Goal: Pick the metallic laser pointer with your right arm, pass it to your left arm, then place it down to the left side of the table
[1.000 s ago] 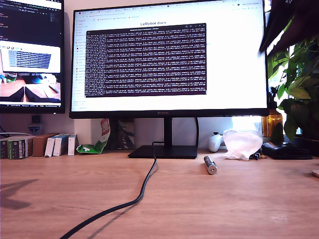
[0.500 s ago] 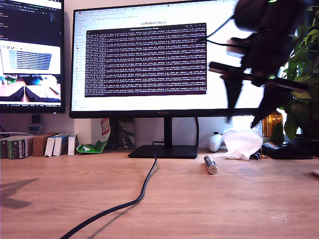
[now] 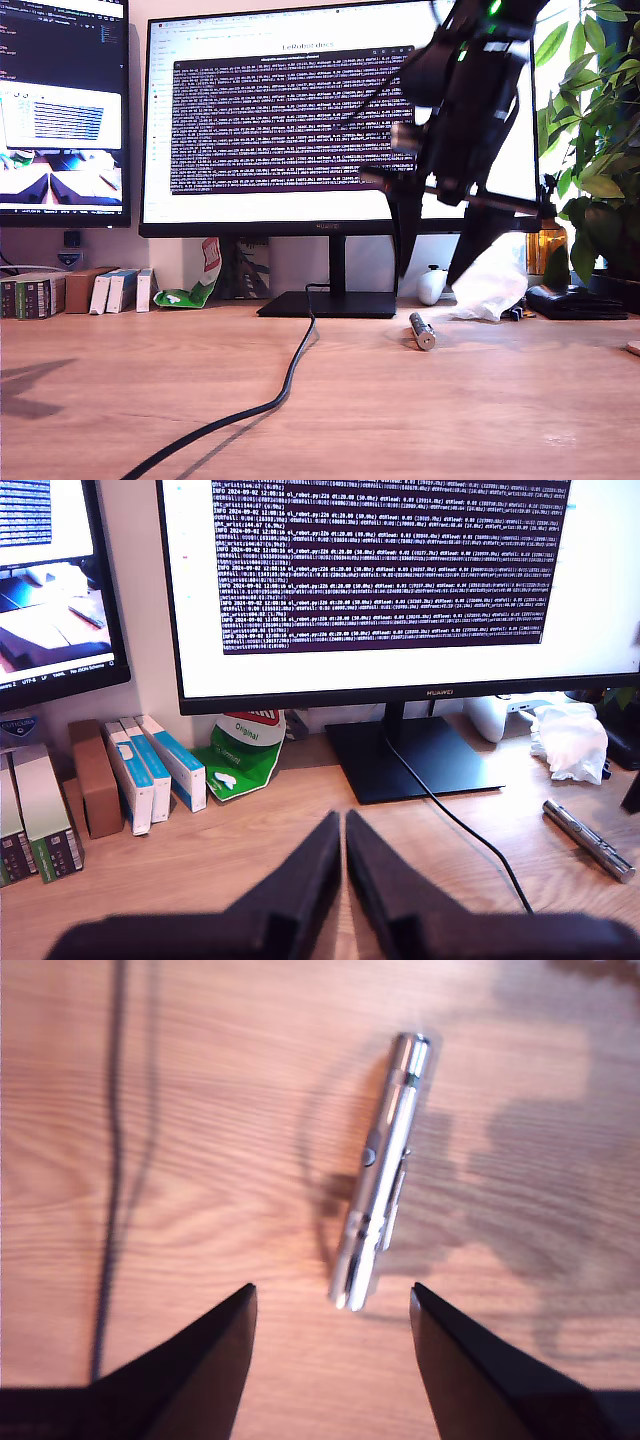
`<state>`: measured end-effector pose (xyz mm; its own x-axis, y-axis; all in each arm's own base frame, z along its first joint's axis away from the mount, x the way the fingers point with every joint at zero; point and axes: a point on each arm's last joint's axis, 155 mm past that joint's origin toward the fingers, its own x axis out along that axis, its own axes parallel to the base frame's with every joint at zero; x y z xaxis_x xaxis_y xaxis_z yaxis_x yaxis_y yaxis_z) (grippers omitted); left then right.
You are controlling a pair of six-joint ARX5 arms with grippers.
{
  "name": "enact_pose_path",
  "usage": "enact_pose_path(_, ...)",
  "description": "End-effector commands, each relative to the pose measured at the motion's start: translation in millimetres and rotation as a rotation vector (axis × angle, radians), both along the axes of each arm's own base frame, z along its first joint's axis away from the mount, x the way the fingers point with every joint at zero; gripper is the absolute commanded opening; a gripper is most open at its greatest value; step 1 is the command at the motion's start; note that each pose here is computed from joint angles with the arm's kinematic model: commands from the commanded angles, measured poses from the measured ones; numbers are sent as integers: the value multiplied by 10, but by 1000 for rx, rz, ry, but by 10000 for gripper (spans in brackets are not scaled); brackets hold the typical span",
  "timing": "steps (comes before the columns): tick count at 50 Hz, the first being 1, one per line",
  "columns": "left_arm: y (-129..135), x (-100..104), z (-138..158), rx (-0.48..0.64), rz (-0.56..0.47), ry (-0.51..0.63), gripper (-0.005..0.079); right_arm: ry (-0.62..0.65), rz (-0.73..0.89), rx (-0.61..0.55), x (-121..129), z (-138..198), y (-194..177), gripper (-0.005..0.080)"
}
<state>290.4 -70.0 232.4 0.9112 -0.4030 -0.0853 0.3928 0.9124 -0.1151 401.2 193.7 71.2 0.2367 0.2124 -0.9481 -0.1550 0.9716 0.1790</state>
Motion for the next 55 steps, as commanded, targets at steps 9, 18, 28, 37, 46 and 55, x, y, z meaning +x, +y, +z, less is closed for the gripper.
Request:
enact_pose_path(9, -19, 9, 20, 7, -9, -11, -23, 29, 5, -17, 39, -147, 30, 445)
enact_pose_path(18, -19, 8, 22, 24, -11, -20, -23, 63, 5, -32, 23, -306, 20, 444)
enact_pose_path(28, -19, 8, 23, 28, -11, -22, -23, 78, 5, -41, 30, -424, 23, 443)
enact_pose_path(37, -19, 10, 31, 28, -11, -25, -23, 55, 4, -32, 91, -417, 45, 413)
enact_pose_path(46, -19, 10, 36, 28, -11, -27, -23, 47, 5, -30, 111, -418, 54, 410)
enact_pose_path(55, -19, 9, 37, 28, -11, -28, -23, 60, 13, -37, 97, -476, 48, 410)
